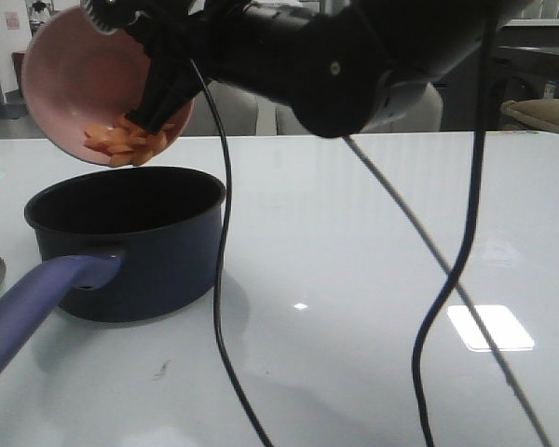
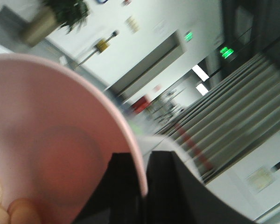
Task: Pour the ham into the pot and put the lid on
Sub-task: 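Tilt the pink bowl with the right gripper to pour slices into saucepan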
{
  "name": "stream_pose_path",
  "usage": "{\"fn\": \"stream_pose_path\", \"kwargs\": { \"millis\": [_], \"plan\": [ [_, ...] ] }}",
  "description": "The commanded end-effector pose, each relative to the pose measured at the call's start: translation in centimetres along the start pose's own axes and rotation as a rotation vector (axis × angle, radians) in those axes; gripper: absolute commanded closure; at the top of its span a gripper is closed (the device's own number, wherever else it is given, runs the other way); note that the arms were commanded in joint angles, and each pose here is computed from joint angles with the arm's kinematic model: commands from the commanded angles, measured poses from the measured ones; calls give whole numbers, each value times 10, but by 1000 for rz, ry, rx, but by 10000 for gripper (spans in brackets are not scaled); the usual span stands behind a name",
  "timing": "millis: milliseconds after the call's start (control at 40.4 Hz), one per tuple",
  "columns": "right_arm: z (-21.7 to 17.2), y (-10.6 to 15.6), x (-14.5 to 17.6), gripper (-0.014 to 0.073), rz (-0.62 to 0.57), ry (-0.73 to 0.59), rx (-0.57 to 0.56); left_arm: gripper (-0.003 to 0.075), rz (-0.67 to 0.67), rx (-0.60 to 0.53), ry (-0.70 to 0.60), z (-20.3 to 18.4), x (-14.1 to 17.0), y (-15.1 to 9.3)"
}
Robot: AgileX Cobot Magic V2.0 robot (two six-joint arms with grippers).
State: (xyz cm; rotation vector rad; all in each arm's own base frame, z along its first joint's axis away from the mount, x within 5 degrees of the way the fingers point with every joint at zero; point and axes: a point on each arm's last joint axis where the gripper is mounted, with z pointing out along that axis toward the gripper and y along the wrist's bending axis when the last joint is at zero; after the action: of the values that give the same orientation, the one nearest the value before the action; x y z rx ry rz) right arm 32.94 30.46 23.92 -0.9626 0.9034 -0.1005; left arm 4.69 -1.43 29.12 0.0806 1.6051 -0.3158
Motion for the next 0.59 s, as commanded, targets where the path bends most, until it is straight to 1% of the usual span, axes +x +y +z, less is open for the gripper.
{"fn": "stream_pose_path", "kwargs": {
  "millis": [0, 25, 173, 322, 495, 520, 570],
  "plan": [
    [-4, -21, -25, 458, -135, -179, 245, 171, -10, 11, -87, -1, -14, -2],
    [-5, -19, -25, 458, -155, -188, 259, 171, -10, 11, -87, -1, -14, -2],
    [-4, -10, -19, 458, -226, -170, 247, 171, -10, 11, -87, -1, -14, -2],
    [-5, -9, -19, 458, -364, -163, 266, 171, -10, 11, -87, -1, -14, -2],
    [-5, -9, -19, 458, -372, -163, 266, 171, -10, 11, -87, -1, -14, -2],
    [-5, -10, -19, 458, -357, -159, 268, 171, -10, 11, -87, -1, -14, -2],
    [-5, -11, -18, 458, -280, -149, 271, 170, -10, 11, -87, -1, -14, -2]
  ]
}}
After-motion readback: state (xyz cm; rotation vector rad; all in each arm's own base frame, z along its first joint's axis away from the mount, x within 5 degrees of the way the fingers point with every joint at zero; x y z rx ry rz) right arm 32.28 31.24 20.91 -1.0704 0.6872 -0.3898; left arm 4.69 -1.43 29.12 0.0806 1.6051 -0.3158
